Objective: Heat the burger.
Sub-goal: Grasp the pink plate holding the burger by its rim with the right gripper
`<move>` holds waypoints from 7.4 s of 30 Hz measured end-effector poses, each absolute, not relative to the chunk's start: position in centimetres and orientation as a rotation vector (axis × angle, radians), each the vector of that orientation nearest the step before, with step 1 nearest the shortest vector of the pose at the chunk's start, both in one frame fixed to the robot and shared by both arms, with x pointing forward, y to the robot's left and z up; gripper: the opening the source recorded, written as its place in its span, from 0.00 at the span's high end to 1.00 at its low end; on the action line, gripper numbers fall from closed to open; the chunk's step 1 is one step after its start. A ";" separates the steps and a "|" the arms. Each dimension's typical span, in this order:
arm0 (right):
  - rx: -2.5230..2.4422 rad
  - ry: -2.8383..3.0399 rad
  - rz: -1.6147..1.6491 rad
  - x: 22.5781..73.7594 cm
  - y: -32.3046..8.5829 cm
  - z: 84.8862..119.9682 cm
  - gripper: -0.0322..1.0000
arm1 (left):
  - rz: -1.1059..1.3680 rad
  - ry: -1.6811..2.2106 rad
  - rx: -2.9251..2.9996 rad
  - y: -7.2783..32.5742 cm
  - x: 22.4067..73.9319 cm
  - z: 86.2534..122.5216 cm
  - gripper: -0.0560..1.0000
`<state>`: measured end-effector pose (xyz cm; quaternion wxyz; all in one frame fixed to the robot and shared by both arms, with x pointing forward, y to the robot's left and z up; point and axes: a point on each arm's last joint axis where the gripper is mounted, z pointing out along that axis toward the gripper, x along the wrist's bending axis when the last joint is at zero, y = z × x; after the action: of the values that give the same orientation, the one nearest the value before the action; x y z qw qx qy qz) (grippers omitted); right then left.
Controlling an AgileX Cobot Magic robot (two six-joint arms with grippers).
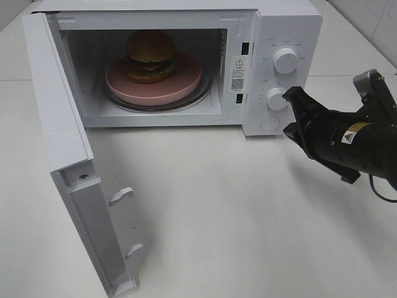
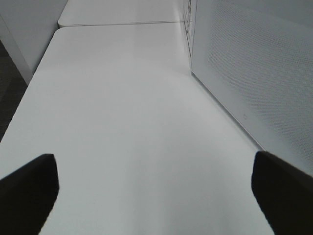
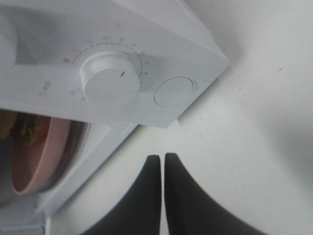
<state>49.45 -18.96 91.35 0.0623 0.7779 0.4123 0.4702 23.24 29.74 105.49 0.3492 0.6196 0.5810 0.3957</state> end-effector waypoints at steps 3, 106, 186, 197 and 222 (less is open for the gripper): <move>2.206 1.444 1.317 48.6 -19.3 92.8 0.97 | 1.025 1.506 1.606 29.7 23.2 105.5 0.00; -0.596 2.840 0.368 64.4 2.0 95.0 0.11 | 1.025 1.506 1.606 29.7 23.2 105.5 0.00; -0.302 2.744 0.476 68.2 1.4 90.3 0.23 | 1.025 1.506 1.606 29.7 23.2 105.5 0.00; -0.301 2.742 0.477 68.2 1.4 90.2 0.23 | 1.025 1.506 1.606 29.7 23.2 105.5 0.00; -0.271 2.810 0.457 67.7 1.1 91.3 0.90 | 1.025 1.506 1.606 29.7 23.2 105.5 0.00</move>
<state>67.68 1.11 91.33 0.1406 -0.0940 0.9728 0.1581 23.24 29.74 105.49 0.3492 0.6196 0.5810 0.3957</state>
